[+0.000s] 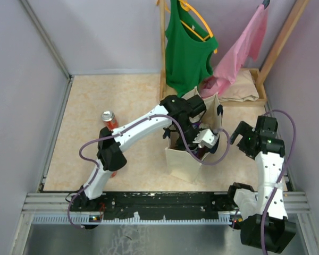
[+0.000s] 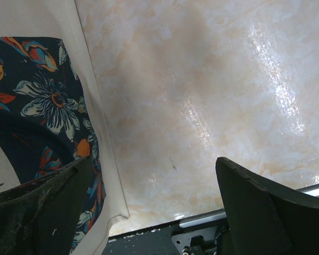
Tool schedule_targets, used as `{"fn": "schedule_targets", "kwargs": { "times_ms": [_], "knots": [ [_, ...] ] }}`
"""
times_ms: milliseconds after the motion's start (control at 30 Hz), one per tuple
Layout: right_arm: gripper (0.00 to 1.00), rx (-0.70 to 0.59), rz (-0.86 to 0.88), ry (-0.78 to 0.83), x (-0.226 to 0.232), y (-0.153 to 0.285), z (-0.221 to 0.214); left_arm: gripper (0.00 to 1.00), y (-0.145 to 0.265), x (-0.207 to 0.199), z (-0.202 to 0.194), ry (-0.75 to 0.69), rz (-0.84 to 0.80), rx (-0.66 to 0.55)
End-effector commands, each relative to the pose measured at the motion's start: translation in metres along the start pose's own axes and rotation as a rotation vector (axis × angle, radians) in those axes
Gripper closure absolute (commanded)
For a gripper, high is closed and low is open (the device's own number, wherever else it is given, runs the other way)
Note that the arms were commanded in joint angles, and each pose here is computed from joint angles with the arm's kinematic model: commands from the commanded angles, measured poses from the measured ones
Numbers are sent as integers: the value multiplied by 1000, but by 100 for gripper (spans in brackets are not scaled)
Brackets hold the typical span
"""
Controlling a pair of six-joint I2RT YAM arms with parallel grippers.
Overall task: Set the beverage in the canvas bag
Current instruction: Place the drink in the canvas bag.
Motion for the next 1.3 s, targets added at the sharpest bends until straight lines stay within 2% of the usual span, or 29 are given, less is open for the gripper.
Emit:
{"fn": "schedule_targets", "kwargs": {
  "times_ms": [0,533,900,1133,1200,1267],
  "knots": [
    [1,-52,3,-1,2,8,9,100,-15,0,2,-10,-28,-7],
    [1,-40,-9,11,2,3,13,100,-49,13,-16,81,45,93],
    [1,-39,-11,13,2,4,14,100,-65,1,-31,123,-28,150],
    [1,-41,-3,11,3,3,15,100,-70,-1,-39,155,-13,172],
    [1,-43,-3,10,3,3,16,97,-70,1,-39,156,-6,176],
    [1,-43,-2,10,3,3,16,87,-70,1,-39,155,-1,180]
  ]
}}
Point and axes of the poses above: each gripper's point midway between its finger pads, its own y axis back along the fingers, its own x axis along the line the jaws close on, z = x × y, the point moved 9 cm from there along y, back along the fingers
